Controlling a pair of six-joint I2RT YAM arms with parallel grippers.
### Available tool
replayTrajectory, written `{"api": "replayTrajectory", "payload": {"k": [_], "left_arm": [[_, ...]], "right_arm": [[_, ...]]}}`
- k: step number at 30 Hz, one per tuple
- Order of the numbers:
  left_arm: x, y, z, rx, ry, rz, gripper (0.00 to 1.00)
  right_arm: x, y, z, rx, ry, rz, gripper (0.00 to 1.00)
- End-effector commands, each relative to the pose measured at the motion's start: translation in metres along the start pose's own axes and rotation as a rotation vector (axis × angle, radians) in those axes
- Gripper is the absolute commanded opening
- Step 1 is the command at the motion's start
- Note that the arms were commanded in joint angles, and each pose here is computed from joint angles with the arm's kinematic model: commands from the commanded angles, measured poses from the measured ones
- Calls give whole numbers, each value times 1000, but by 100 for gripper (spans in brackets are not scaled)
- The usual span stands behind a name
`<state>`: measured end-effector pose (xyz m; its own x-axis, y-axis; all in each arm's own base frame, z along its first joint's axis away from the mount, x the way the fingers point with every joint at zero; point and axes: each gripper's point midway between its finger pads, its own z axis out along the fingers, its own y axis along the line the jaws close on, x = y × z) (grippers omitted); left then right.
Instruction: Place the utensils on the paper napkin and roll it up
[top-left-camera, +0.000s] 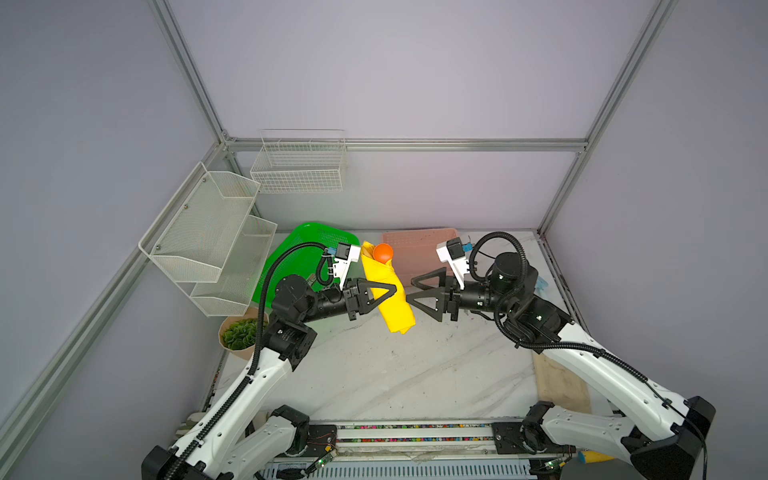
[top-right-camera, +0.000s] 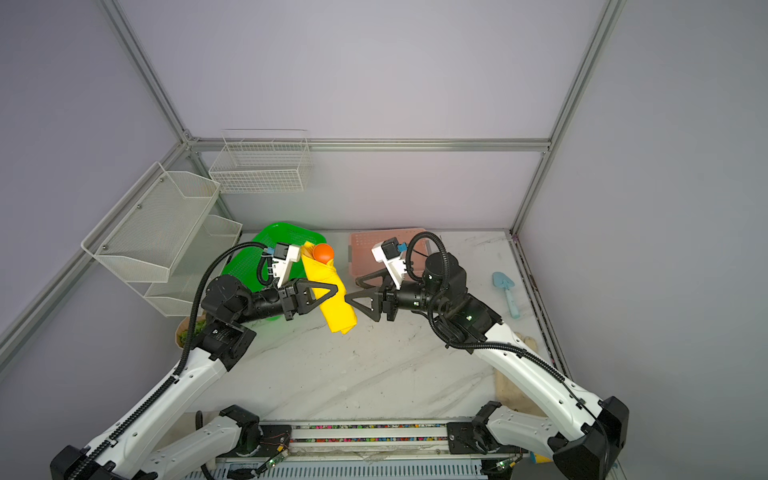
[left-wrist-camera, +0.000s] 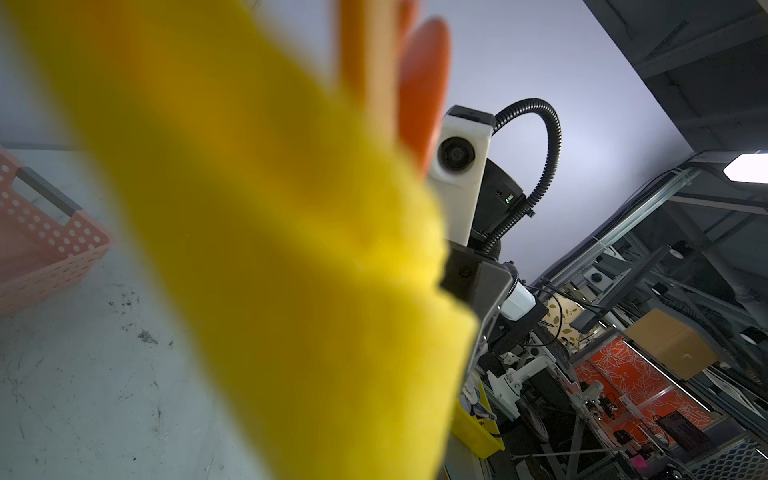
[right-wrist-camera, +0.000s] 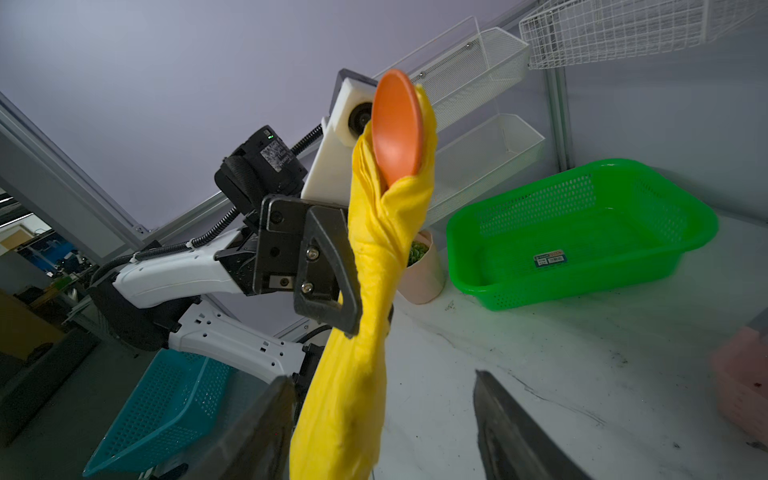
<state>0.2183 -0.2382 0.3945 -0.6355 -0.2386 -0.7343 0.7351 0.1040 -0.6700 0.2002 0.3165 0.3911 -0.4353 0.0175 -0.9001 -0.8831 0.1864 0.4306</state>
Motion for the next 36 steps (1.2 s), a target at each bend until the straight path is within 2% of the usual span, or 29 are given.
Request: {"api": "replayTrajectory", "payload": {"k": [1,3,6,10,15,19,21,23,31,36], "left_arm": [[-37,-38,-4,21,-53,157,4],[-45,-34,-5,-28,-62,190,4],[-66,-12,-7,-204,-52,253,2],[-97,59,-22,-573,31,267,0],[-120,155,-58,-948,180,229,0],[-116,224,-96,-1230,345,183,0],[-110,248,-114,-1324,428,143,0],[-113,268,-140,-1473,481,153,0],[-124,315,-204,-1670,523,76,0],[-109,343,-216,-1709,592,45,0]], "right_arm": [[-2,-11,-10,57,-21,-3,70],[-3,-24,-13,109,-31,9,70],[-4,-39,-16,172,-37,22,70],[-8,-43,-18,191,-49,16,69],[-19,-36,-24,191,-69,-15,69],[-19,-33,-26,181,-70,-25,69],[-17,-32,-25,174,-65,-27,69],[-13,-31,-25,160,-57,-28,69],[3,-36,-20,137,-22,-14,68],[6,-37,-17,130,-13,-9,67]]}}
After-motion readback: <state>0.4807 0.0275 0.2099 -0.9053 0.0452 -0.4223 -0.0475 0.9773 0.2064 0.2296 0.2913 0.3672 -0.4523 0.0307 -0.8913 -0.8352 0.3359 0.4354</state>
